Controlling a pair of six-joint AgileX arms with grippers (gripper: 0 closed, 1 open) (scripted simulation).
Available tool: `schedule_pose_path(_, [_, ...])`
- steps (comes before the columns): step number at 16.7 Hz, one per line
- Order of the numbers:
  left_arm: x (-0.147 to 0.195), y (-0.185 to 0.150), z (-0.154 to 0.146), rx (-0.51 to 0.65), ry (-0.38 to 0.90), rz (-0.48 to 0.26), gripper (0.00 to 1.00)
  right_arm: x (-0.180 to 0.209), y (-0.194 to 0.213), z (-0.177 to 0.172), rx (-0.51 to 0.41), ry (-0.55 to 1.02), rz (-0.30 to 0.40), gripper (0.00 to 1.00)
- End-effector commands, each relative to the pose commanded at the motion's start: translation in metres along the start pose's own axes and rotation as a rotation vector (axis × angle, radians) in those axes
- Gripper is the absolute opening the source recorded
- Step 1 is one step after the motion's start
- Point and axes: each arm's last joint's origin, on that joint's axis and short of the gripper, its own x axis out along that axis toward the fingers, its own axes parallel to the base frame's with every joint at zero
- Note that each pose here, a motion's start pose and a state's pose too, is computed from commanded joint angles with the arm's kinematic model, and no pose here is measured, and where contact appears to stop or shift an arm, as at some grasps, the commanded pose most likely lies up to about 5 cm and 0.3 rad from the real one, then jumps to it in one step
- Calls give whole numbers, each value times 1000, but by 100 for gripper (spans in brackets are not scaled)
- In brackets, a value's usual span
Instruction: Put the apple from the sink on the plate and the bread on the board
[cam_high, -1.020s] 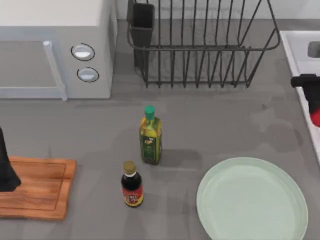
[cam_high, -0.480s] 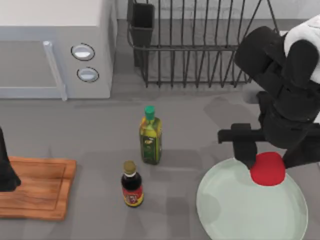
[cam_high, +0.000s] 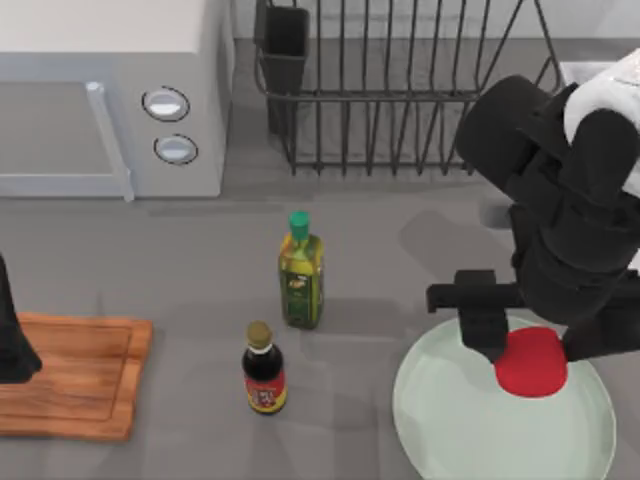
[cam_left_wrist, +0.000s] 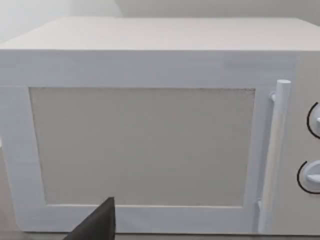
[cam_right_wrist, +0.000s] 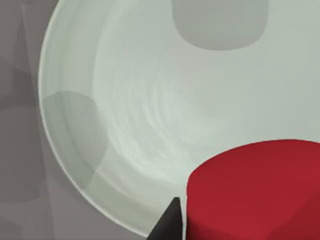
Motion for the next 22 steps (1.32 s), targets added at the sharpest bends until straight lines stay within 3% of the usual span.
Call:
schedule_pose_path(12, [0,0,0,0,0,0,100,0,0,0,0,0,0,98])
schedule_pose_path(22, [0,0,0,0,0,0,100,0,0,0,1,0,0,100])
